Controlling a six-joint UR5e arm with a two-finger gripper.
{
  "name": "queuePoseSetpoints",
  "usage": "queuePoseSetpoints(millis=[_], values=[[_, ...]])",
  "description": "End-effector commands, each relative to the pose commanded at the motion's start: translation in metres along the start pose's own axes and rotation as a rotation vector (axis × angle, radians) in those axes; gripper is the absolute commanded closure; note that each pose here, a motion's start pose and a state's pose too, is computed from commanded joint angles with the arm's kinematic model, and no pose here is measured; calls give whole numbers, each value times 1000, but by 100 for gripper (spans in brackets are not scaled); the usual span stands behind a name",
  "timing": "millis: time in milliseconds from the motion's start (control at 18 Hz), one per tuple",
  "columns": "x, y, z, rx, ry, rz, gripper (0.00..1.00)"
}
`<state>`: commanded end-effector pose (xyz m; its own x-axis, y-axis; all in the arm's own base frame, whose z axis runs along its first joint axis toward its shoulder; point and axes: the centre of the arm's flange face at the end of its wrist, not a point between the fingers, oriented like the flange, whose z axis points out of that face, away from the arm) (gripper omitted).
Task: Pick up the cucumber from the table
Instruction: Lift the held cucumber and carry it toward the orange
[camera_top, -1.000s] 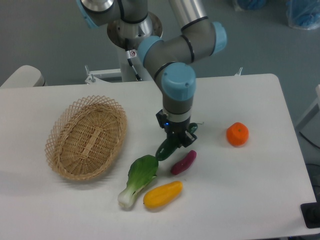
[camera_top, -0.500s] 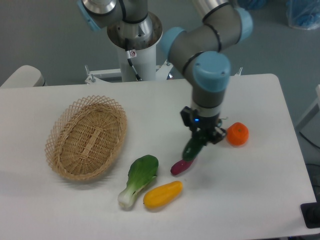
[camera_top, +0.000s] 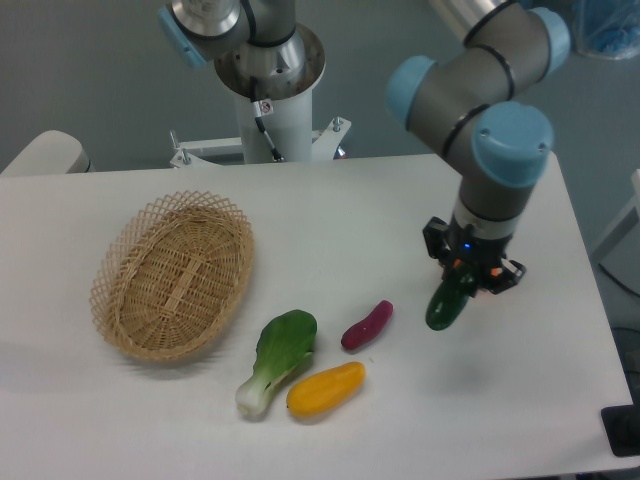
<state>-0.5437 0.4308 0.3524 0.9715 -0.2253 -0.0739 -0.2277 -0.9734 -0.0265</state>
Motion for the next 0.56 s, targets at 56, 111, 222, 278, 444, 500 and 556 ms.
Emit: queuePoseSetpoints(millis=[56,111,222,278,444,500,556], values=[[-3,0,1,-1,-2,0,89],[-4,0,4,-5,0,2,88],[-5,-2,6,-6,-1,3,88],[-6,-2,6,-5,-4,14,88],[-8,2,6,-6,-3,67,88],[-9,6,7,-5,-1,61,88],[-9,6,8,-7,0,61,88]])
